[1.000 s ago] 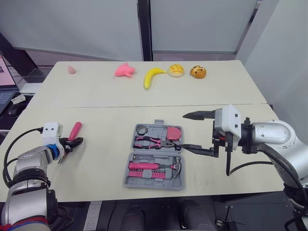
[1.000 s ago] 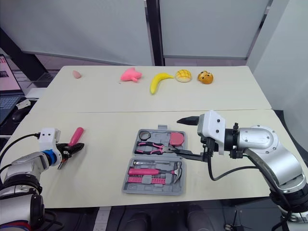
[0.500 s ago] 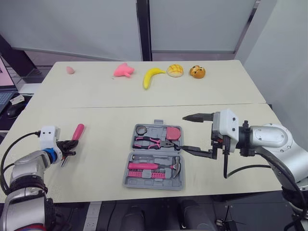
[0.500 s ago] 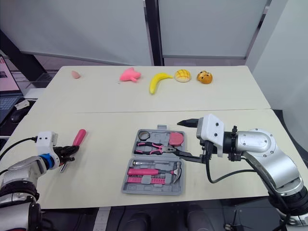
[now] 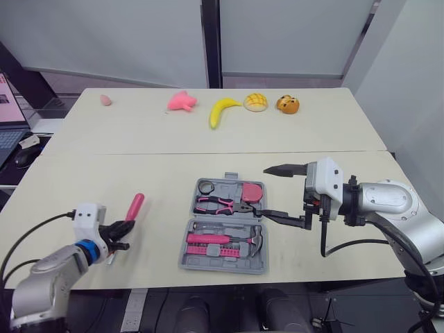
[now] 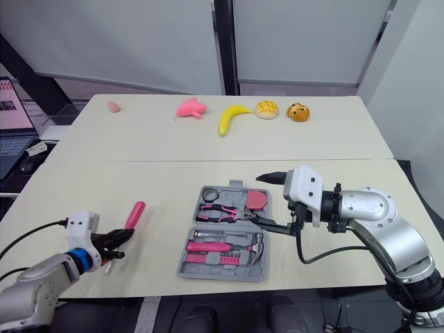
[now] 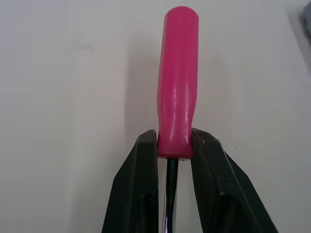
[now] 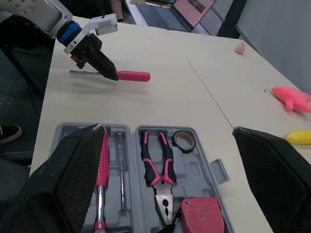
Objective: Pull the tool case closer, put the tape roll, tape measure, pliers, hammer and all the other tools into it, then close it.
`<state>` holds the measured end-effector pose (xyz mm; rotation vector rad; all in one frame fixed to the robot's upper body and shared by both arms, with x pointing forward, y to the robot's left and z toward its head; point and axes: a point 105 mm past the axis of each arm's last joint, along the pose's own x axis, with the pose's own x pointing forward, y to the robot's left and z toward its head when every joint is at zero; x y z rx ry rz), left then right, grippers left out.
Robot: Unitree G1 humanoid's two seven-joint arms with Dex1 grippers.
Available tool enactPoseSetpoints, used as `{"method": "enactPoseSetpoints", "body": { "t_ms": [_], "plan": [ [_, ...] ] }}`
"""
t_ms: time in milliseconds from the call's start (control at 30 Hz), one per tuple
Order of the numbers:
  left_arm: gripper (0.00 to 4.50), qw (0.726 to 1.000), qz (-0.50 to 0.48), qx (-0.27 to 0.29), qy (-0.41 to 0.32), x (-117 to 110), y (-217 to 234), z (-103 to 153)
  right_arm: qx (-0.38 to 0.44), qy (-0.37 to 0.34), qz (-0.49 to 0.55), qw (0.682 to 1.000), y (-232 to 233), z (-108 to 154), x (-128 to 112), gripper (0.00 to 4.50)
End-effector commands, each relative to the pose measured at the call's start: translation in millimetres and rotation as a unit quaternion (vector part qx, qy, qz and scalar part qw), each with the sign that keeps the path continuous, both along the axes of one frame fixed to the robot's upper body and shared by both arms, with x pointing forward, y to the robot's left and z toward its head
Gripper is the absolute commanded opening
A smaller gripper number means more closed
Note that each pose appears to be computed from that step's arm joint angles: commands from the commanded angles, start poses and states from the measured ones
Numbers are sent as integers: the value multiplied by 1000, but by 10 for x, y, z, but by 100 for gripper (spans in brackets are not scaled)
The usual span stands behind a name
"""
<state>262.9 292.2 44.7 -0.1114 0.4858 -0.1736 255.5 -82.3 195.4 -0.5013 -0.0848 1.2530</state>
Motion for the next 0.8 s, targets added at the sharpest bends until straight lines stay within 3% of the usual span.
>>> {"method": "enactPoseSetpoints", "body": {
  "t_ms": [33,333,800],
  "plan": [
    [56,1000,-3,17,-25,19,-179,112,2,-22,5,1000,5,70,-19,450],
    [56,1000,25,11,3,-40,-516,-73,-7,-14,8,1000,-15,38,-20,450],
    [56,997,77,7,10,10,-561,-165,-15,-14,7,1000,-24,4,-18,450]
  ]
}}
